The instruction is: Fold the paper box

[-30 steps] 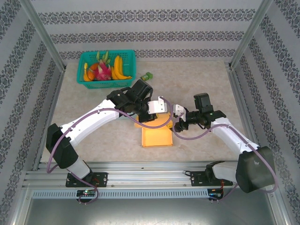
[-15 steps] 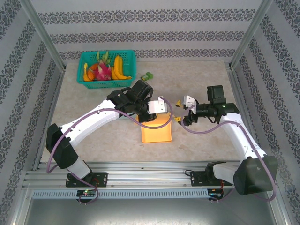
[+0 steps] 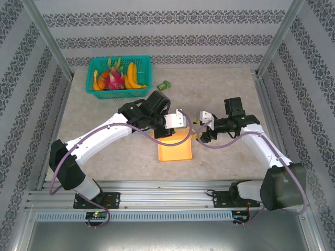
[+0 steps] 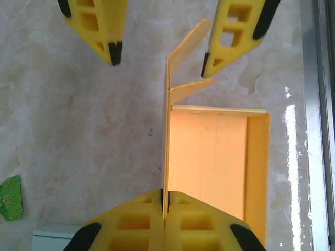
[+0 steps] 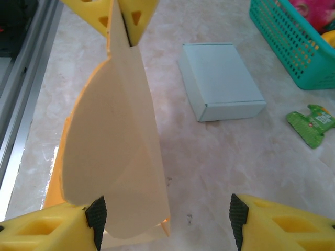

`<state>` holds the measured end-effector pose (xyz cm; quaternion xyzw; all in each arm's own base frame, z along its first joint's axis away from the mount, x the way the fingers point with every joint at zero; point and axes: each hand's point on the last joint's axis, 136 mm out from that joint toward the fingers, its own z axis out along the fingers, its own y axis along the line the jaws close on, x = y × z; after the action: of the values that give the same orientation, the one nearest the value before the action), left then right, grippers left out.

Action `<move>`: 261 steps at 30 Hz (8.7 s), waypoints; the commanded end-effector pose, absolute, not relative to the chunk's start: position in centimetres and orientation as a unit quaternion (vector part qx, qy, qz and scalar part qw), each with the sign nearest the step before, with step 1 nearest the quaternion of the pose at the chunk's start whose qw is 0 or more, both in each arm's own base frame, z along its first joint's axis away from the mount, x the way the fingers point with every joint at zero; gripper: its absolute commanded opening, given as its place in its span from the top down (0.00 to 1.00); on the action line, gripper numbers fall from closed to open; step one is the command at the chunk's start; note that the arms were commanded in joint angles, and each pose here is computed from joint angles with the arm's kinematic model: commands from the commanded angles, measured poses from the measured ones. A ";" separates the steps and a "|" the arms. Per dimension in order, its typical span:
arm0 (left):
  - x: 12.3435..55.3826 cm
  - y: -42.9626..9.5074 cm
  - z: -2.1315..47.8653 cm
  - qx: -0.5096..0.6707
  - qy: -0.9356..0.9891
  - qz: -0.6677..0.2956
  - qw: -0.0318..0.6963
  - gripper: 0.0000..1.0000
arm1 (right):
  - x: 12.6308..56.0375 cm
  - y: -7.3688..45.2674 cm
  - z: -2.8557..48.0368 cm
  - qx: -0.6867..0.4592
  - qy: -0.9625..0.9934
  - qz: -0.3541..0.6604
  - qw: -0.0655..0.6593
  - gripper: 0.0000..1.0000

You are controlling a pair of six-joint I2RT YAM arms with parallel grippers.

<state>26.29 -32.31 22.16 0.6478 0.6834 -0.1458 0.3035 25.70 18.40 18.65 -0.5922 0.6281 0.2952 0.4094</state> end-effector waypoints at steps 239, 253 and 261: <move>21.6 -12.7 8.1 -0.185 0.941 -0.017 0.283 0.06 | 24.1 27.3 3.2 -0.104 0.926 0.135 0.337 0.32; 22.1 -14.9 7.0 -0.157 0.950 -0.211 0.168 0.00 | 23.6 28.6 2.6 -0.161 0.919 0.154 0.324 0.32; 21.6 -15.1 6.2 -0.189 0.935 -0.245 0.175 0.09 | 23.1 29.2 2.7 -0.178 0.915 0.174 0.318 0.32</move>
<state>20.39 -14.18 4.09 -0.1896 0.9504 -0.2031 0.1400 24.50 30.03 4.80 -0.1476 0.9055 0.1902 0.3494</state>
